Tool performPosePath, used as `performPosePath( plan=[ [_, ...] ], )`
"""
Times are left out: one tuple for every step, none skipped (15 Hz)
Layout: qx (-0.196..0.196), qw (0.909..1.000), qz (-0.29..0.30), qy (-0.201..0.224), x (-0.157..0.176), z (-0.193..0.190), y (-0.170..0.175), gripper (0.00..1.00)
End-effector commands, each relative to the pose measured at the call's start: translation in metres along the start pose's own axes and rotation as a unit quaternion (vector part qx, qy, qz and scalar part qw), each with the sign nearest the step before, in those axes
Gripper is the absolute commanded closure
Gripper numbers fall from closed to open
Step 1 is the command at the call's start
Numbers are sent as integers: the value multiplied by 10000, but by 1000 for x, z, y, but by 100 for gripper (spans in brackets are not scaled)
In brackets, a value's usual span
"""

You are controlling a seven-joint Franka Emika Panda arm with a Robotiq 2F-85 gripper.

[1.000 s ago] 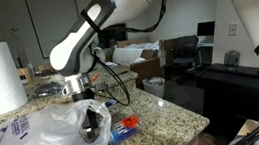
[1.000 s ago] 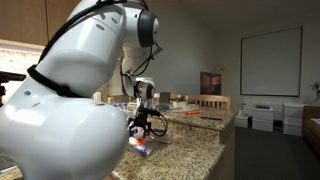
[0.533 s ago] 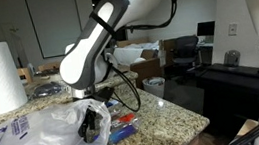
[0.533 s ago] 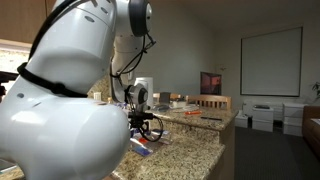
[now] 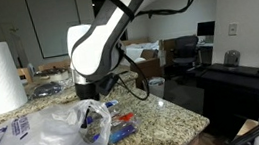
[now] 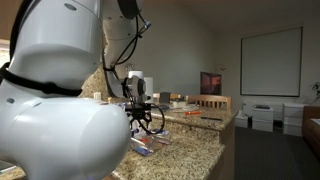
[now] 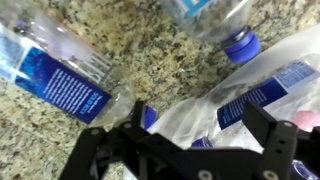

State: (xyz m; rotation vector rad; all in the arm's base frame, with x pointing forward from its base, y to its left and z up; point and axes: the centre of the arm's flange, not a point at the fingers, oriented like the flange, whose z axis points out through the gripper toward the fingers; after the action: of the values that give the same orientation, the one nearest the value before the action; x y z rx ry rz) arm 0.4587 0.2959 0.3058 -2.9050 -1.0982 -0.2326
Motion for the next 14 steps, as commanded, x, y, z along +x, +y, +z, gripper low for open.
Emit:
performPosePath(
  plan=[
    [-362,9981,-425,-249,2,-32,13,0],
    [-471,9960,-633,-425,5,-36,20,0],
    [-582,9925,-874,-617,7,-42,26,0],
    [-635,9891,-1109,-730,9,-46,33,0],
    [-633,9852,-1345,-848,10,-51,41,0],
    [-632,9810,-1577,-934,12,-54,47,0],
    [-579,9764,-1817,-1012,16,-56,54,0],
    [-564,9710,-2063,-1065,18,-57,59,0],
    [-545,9654,-2308,-1085,19,-59,63,0],
    [-545,9595,-2551,-1066,17,-63,65,0],
    [-435,9541,-2747,-1114,19,-67,68,0],
    [-481,9667,-2310,-995,17,-60,59,0],
    [-475,9658,-2348,-994,18,-61,61,0],
    [-475,9659,-2342,-993,18,-61,61,0]
  ],
)
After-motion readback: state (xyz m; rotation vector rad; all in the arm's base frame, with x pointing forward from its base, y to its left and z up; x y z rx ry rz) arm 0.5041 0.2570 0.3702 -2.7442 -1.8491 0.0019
